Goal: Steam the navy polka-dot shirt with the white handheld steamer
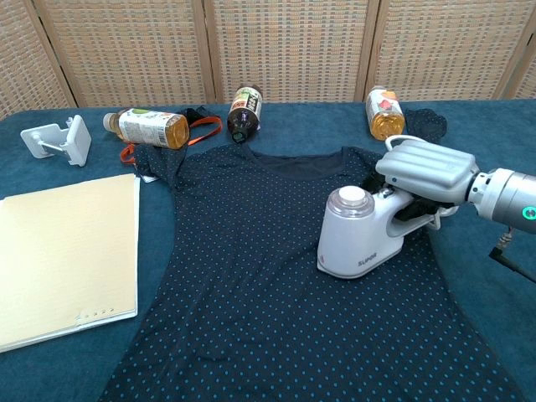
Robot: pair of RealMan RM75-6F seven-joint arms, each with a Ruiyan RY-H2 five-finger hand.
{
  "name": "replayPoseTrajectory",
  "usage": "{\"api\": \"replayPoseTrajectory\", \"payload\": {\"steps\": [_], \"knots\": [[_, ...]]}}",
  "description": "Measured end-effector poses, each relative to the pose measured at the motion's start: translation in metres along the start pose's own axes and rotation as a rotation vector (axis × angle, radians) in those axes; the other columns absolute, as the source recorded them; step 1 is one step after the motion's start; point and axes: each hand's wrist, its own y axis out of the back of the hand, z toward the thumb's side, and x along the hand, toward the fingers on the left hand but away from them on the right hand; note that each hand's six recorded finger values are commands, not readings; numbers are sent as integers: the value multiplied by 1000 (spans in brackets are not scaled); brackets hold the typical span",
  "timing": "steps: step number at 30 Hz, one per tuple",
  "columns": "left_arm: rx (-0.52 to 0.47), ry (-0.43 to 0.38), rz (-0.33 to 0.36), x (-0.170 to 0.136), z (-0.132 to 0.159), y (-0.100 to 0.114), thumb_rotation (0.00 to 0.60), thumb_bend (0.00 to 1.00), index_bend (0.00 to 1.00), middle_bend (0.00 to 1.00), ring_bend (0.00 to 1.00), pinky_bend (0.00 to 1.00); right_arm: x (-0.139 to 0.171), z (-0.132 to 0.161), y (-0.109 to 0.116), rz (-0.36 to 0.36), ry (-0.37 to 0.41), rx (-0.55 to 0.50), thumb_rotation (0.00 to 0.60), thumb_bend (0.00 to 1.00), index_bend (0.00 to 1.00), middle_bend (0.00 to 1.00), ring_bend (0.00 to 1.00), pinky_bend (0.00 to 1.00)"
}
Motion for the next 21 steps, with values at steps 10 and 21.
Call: {"api": "replayPoseTrajectory", "payload": {"steps": [10, 21], "knots": [[0, 4, -4, 1, -1, -1, 600, 0, 0, 0, 0, 0, -30, -24, 25, -112, -207, -28, 600, 1000, 758, 666, 780, 1000], [-9, 19, -8, 3, -6, -1, 600, 0, 0, 0, 0, 0, -62, -44, 32, -85, -427, 17, 600, 1000, 758, 666, 780, 1000]]}}
